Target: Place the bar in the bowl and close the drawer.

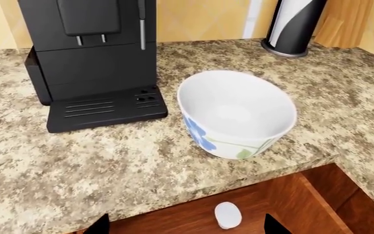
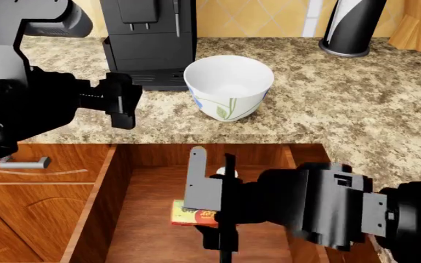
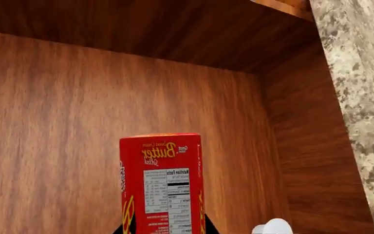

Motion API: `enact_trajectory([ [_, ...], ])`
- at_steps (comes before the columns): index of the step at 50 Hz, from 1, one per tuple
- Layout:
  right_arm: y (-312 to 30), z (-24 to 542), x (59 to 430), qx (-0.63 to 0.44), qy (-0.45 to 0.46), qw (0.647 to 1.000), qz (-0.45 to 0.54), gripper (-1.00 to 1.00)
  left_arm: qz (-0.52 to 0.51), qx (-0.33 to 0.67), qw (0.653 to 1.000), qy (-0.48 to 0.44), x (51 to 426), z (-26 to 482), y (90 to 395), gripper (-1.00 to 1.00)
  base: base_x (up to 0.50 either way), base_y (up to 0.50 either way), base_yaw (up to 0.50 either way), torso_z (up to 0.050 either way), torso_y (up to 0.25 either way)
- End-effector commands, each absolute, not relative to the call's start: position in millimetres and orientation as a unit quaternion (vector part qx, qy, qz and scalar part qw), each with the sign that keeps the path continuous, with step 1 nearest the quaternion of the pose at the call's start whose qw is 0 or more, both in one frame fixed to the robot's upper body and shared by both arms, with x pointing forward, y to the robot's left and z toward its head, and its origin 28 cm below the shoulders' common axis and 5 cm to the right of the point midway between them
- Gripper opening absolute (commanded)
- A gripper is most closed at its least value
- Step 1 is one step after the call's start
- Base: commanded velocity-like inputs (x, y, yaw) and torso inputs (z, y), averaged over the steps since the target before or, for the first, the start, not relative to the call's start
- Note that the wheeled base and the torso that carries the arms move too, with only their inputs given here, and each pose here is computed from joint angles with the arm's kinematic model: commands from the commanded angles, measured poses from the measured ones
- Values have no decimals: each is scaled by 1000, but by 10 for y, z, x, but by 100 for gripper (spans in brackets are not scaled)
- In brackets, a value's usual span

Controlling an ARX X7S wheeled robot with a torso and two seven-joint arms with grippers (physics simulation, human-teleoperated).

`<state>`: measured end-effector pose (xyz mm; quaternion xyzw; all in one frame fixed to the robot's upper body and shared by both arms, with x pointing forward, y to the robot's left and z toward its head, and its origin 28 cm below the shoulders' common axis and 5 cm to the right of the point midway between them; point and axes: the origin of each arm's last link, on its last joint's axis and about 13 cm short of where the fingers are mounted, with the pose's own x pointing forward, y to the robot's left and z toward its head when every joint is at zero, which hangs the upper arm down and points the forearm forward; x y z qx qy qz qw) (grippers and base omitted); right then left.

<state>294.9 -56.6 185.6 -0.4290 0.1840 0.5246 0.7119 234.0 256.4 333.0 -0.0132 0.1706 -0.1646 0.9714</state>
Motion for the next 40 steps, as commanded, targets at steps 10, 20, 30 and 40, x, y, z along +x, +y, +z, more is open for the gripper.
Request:
enact_trajectory([
  [10,-792,3113,2888,-405,84,784,464,-100,-150,-19,979,134,2364,3564,2580,100,0,0,0,0,1],
  [20,-872,3639,2947,-384,58,815,429,-100,-135,-29,984,111,2525,3758,2628,100,0,0,0,0,0],
  [30,-885,4080,3177,-337,28,866,369,-100,-126,-30,989,70,2693,4028,2667,100,0,0,0,0,1],
  [40,-892,4407,3590,-270,16,923,275,-100,-99,-32,994,45,2881,4150,2740,100,0,0,0,0,1],
])
